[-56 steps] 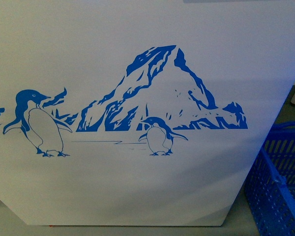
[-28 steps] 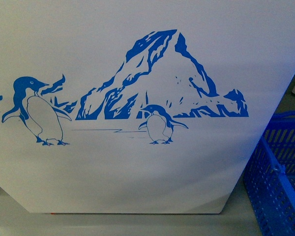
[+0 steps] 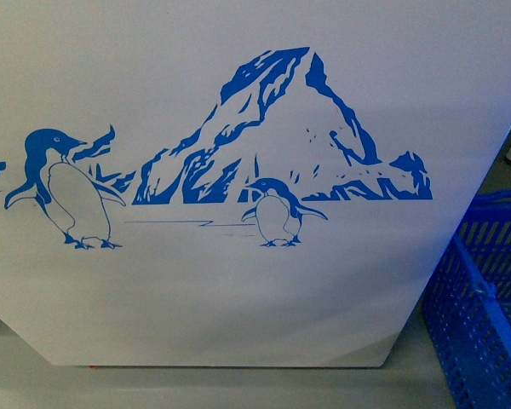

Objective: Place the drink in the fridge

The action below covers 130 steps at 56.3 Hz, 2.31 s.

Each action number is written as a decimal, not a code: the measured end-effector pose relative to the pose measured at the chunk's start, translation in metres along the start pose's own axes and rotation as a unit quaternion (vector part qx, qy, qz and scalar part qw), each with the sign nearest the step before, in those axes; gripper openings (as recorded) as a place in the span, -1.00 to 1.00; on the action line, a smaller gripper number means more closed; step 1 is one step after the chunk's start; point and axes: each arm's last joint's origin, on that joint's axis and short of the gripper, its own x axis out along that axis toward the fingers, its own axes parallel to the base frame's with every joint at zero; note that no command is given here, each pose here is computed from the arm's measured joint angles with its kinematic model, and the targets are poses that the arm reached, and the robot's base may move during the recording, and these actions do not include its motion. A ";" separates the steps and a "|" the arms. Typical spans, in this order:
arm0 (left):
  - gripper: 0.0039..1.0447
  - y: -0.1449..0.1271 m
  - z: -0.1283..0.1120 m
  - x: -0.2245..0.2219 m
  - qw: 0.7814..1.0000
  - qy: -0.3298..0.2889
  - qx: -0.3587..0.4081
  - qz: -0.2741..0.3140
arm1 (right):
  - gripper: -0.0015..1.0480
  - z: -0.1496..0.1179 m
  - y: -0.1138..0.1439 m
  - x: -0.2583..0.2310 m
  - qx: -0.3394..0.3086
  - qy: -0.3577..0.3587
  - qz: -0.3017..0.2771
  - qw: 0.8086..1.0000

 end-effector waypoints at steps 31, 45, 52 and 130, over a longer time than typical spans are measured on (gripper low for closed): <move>0.85 0.000 0.000 0.000 1.000 0.000 0.000 0.000 | -0.17 0.011 -0.025 0.014 0.021 -0.029 0.003 0.999; 0.85 0.000 0.000 0.000 1.000 0.000 0.000 0.000 | -0.21 0.035 -0.028 -0.019 0.037 -0.089 0.040 0.995; 0.85 0.000 0.000 0.000 1.000 0.000 0.000 0.000 | -0.21 0.047 -0.031 -0.056 0.047 -0.121 0.060 0.990; 0.85 0.000 0.000 0.000 1.000 0.000 0.000 0.000 | -0.22 -0.090 -0.175 -0.517 0.300 -0.606 0.181 0.714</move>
